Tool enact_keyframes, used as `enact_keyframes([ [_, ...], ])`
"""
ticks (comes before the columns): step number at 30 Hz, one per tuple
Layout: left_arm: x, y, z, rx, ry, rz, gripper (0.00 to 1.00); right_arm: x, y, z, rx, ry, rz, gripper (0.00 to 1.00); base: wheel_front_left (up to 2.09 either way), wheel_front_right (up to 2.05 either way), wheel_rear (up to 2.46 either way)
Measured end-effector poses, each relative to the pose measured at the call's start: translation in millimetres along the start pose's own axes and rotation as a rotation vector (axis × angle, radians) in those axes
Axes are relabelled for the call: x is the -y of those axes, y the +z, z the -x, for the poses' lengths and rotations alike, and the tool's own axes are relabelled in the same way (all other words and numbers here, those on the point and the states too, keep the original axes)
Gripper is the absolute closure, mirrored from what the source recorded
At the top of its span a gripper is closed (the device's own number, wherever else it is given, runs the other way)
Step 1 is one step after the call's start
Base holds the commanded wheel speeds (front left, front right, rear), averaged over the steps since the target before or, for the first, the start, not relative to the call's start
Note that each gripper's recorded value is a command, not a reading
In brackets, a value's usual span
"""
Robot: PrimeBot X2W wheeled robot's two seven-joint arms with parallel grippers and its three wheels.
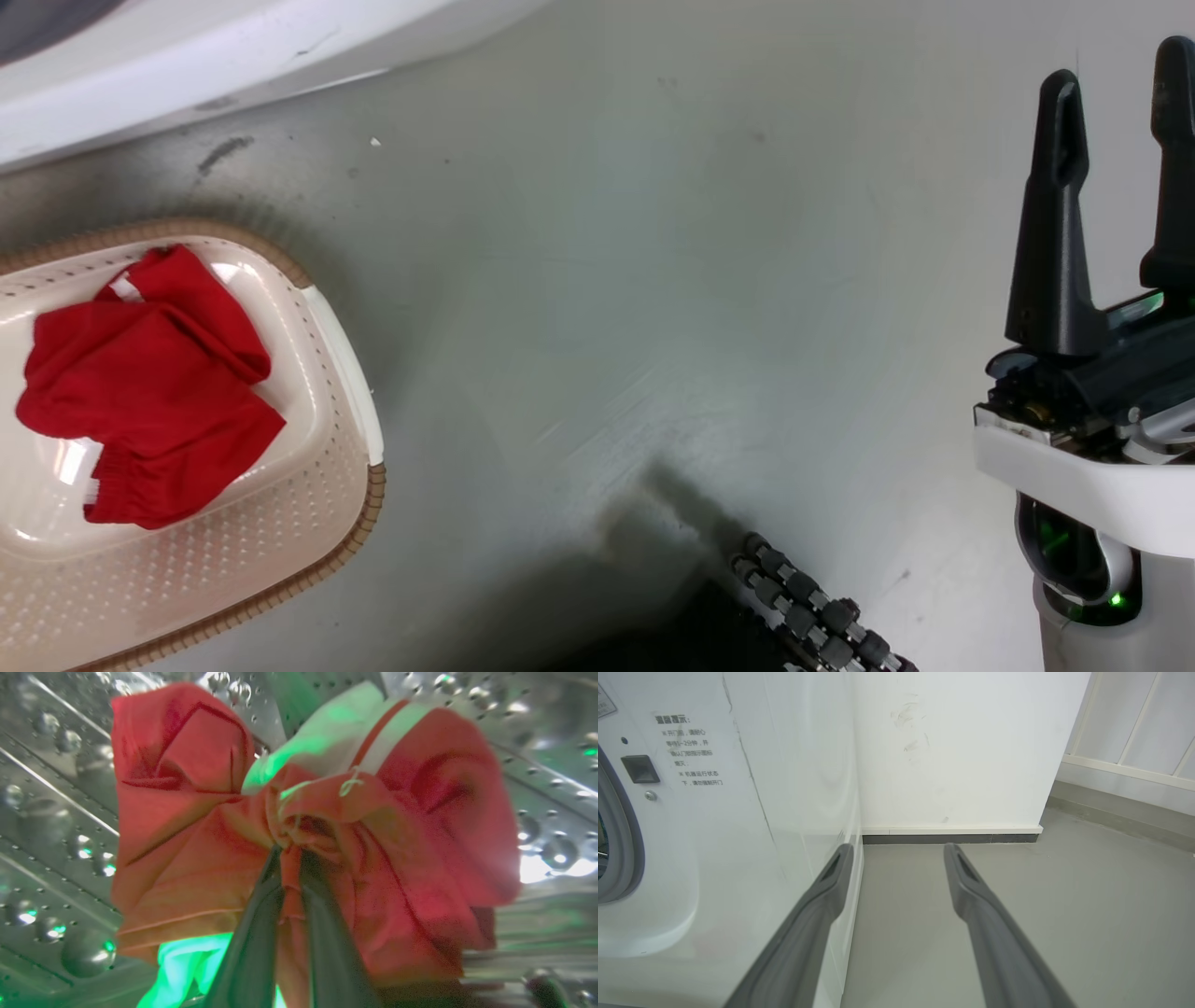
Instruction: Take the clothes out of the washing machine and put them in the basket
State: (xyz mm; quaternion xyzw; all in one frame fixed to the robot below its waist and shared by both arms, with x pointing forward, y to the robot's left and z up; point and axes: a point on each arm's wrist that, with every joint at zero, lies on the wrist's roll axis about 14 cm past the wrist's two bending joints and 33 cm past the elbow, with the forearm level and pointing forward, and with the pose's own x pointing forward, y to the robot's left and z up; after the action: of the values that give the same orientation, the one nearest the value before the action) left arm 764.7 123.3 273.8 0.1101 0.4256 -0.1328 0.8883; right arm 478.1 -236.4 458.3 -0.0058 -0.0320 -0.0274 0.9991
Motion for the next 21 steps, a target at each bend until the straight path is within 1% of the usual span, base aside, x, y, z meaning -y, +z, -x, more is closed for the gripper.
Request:
enact_keyframes([
  [11, 1, 32, 47, 0.230, -0.010, -0.001, 1.00, -9, 34, 7, 0.069, 0.026, 0.013, 0.00, 0.00, 0.00, 0.00],
  [13, 2, 33, 56, 0.265, -0.006, -0.019, 1.00, -12, 40, 10, 0.082, 0.034, 0.013, 0.00, 0.00, 0.00, 0.00],
  [21, 15, 36, 98, 0.421, -0.032, -0.006, 1.00, -19, 62, 26, 0.113, 0.046, 0.020, 0.00, 0.00, 0.00, 0.00],
])
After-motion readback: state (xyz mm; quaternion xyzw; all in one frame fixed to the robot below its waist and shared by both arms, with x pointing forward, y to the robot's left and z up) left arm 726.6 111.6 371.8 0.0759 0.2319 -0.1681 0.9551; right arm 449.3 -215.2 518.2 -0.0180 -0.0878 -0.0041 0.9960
